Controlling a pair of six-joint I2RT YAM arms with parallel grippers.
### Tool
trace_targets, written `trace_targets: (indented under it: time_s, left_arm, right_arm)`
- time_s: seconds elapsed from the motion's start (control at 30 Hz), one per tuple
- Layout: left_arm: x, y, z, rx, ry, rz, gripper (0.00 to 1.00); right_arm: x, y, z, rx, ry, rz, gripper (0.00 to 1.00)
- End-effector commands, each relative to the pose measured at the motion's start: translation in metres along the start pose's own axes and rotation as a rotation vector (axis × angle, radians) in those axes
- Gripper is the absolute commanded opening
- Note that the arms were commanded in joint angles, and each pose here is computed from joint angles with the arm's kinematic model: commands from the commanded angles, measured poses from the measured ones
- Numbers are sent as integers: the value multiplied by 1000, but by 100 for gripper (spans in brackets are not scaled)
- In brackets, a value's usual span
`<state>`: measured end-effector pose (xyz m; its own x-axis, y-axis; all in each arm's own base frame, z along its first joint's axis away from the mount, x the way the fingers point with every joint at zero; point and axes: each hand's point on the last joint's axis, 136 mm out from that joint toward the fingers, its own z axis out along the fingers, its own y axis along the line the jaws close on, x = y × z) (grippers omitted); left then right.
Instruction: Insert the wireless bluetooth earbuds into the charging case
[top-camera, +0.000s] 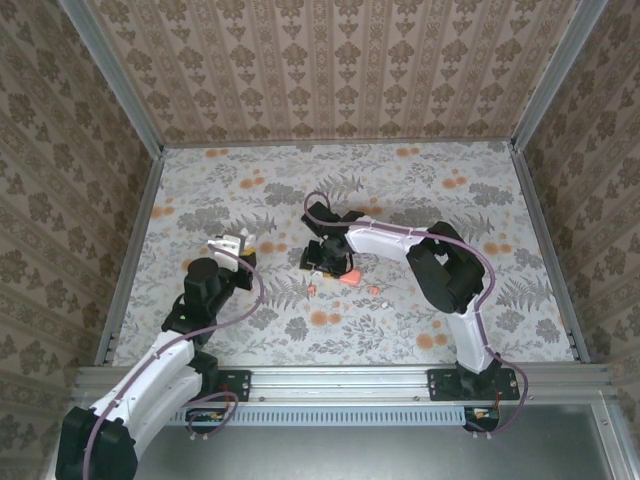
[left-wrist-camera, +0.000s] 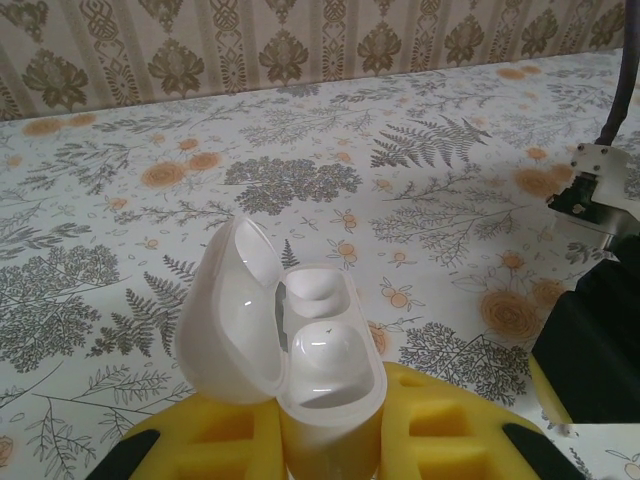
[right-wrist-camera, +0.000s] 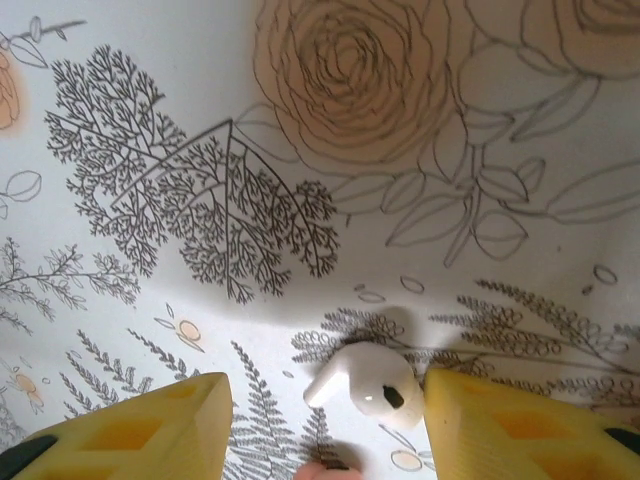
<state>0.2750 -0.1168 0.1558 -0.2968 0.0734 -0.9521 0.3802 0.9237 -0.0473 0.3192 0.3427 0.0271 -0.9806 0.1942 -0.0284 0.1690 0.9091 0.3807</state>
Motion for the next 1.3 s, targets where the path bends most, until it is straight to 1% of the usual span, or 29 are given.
trace_targets:
  time_s: [0.0,0.27,0.33,0.5,0.6,0.73,0.97,1.27]
  left_arm:
    - [-7,0,-2,10,-32,-23,10]
    - [-6,0,-2,9,-33,-26,10]
    - [-6,1,-2,8,-33,-27,10]
    - [-7,1,-2,7,-33,-31,10]
    - [-7,2,-2,5,-33,-30,10]
    - [-7,2,-2,5,-34,-31,10]
    - [-8,2,-2,7,-33,-31,10]
    - [-9,1,-2,14,-36,-26,10]
  right_arm:
    - [-16,3,2,10,-38,-22,54]
    - [-26,31,-5,-81,-65,-62,52]
    - [-26,28,-8,-50,-61,-65,51]
    - [-24,12,-32,108,-101,-129,51]
    - [-17,8,-38,166,-92,-147,51]
    - [-10,6,-34,191,-64,-148,50]
    - [-2,11,-14,180,-6,-148,48]
    - [-6,9,0,191,-3,-147,43]
